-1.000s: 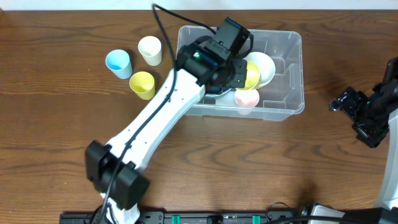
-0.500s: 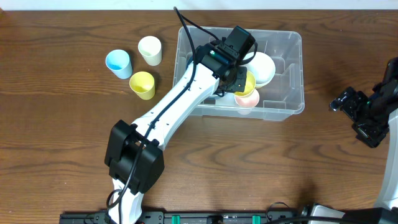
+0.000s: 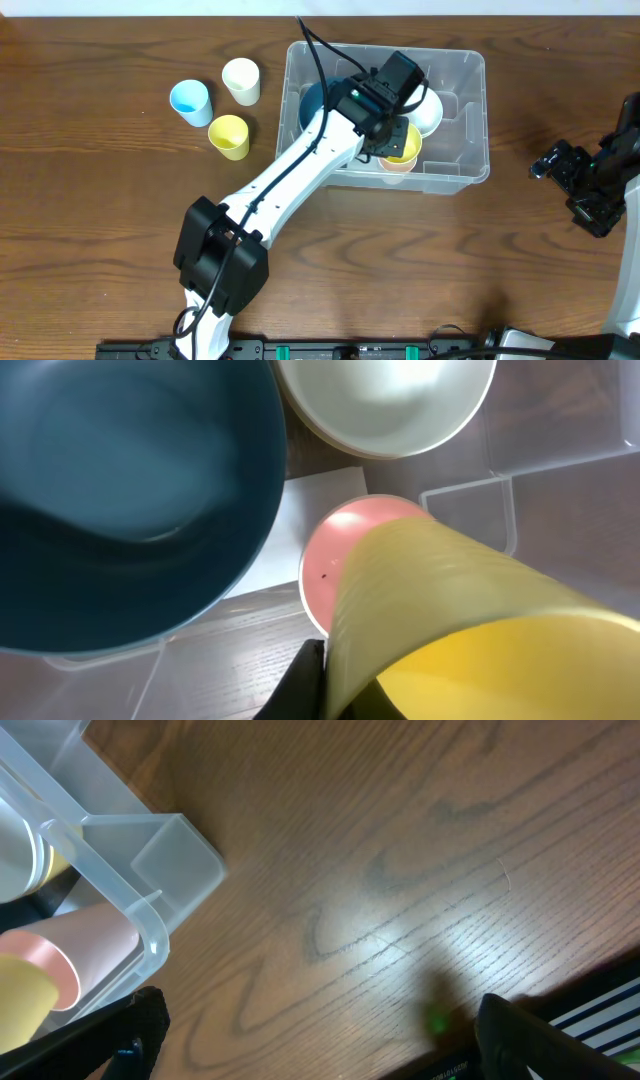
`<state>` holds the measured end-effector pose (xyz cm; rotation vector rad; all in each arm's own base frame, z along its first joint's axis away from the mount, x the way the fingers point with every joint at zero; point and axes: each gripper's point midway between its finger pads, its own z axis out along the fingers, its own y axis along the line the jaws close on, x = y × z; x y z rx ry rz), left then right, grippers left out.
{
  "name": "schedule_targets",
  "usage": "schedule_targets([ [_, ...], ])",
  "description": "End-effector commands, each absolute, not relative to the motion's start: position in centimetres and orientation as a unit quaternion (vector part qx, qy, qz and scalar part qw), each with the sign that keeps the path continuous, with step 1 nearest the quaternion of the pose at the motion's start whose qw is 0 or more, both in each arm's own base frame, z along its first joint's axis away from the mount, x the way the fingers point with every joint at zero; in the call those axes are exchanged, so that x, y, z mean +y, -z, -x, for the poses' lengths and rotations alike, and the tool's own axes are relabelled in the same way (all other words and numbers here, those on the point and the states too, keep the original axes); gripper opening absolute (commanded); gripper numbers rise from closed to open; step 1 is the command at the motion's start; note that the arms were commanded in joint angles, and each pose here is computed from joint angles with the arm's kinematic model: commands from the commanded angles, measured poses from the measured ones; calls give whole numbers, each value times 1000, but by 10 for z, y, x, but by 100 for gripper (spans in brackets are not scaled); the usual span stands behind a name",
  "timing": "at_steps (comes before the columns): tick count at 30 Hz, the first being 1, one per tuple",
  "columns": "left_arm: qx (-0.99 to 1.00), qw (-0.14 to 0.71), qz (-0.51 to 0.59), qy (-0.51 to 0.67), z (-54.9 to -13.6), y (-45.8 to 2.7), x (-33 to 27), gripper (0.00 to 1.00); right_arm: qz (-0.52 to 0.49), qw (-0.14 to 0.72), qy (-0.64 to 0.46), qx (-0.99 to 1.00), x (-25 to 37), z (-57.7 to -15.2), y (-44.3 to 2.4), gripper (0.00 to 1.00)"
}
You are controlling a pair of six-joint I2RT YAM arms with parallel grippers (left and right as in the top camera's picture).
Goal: Pack container
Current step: 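Carry the yellow cup into the bin and stack it on the pink cup, then release the yellow cup and move the left gripper to the second yellow cup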
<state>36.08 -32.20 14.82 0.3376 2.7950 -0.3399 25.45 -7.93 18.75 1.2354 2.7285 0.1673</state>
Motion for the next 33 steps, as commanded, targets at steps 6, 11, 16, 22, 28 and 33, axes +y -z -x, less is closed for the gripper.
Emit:
schedule_targets([
  [6,973,160,-121,115,-365,-154,-320,7,-418,76,-57,904,-80,-253,-190,99],
  [11,973,157,-123,112,-364,-154,-319,28,-418,76,-57,904,-80,-253,-190,99],
  [16,973,159,-125,113,-364,-154,-320,71,-417,76,-57,904,-80,-253,-190,99],
  [22,966,187,-122,128,-374,-178,-317,85,-418,76,-57,904,-80,-253,-190,99],
  [28,950,262,-74,150,-392,-255,-272,94,-418,76,-57,904,-80,-253,-190,99],
  [33,955,284,29,76,-401,-278,-181,94,-417,76,-57,904,-80,-253,-190,99],
])
